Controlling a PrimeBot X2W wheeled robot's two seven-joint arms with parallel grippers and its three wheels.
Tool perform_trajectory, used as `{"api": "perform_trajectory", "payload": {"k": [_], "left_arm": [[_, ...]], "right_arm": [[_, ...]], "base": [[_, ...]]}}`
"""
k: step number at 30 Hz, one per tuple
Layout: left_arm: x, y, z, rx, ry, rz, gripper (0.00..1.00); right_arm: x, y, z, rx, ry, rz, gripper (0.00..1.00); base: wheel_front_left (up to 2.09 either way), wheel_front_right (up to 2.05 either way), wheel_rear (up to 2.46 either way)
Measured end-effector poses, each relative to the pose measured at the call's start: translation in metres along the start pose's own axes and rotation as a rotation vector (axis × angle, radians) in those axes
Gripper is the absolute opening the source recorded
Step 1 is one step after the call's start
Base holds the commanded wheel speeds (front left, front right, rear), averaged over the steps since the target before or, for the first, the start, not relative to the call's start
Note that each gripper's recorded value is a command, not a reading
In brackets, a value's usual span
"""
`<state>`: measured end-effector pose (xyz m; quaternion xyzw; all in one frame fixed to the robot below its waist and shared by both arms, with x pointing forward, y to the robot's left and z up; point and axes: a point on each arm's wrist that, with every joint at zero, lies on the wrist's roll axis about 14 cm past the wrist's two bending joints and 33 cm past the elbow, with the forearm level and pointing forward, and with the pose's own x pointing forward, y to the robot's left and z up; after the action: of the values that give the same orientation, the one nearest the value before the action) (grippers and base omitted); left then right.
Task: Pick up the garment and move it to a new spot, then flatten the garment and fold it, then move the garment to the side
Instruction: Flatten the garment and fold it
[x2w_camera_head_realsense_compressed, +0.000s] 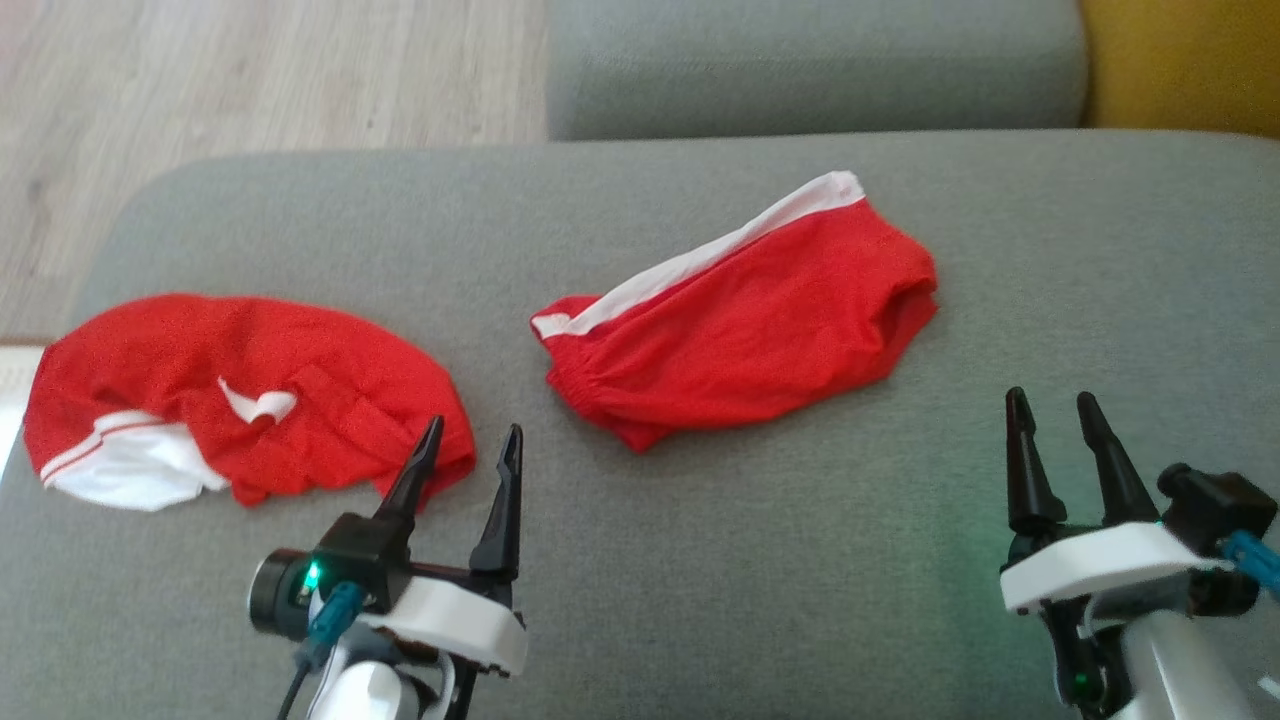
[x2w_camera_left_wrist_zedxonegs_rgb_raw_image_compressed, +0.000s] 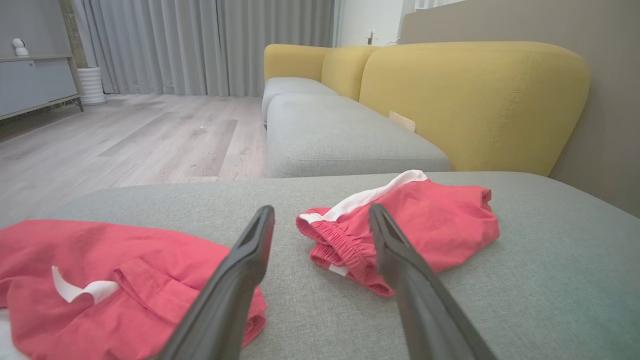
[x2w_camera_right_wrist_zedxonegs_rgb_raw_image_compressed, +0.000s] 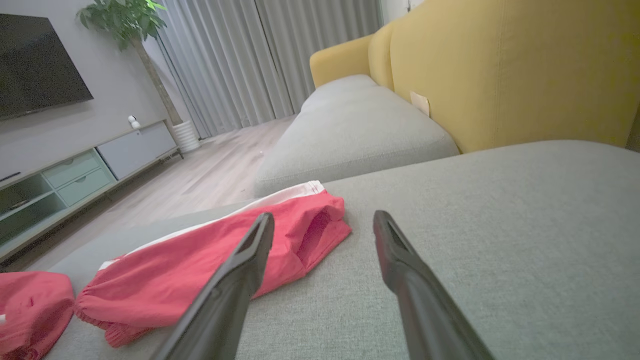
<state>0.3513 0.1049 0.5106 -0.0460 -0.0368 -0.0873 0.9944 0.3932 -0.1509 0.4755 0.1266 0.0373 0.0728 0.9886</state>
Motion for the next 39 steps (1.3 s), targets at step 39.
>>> {"api": "perform_trajectory", "payload": {"k": [39], "left_arm": [[0.007,0.037,-0.04,0.045,0.137,0.104,1.0]], "right_arm": [[0.131,0.031,-0.102,0.664,0.461,-0.097,1.0]], "base": [[0.0,0.0,0.0]]}}
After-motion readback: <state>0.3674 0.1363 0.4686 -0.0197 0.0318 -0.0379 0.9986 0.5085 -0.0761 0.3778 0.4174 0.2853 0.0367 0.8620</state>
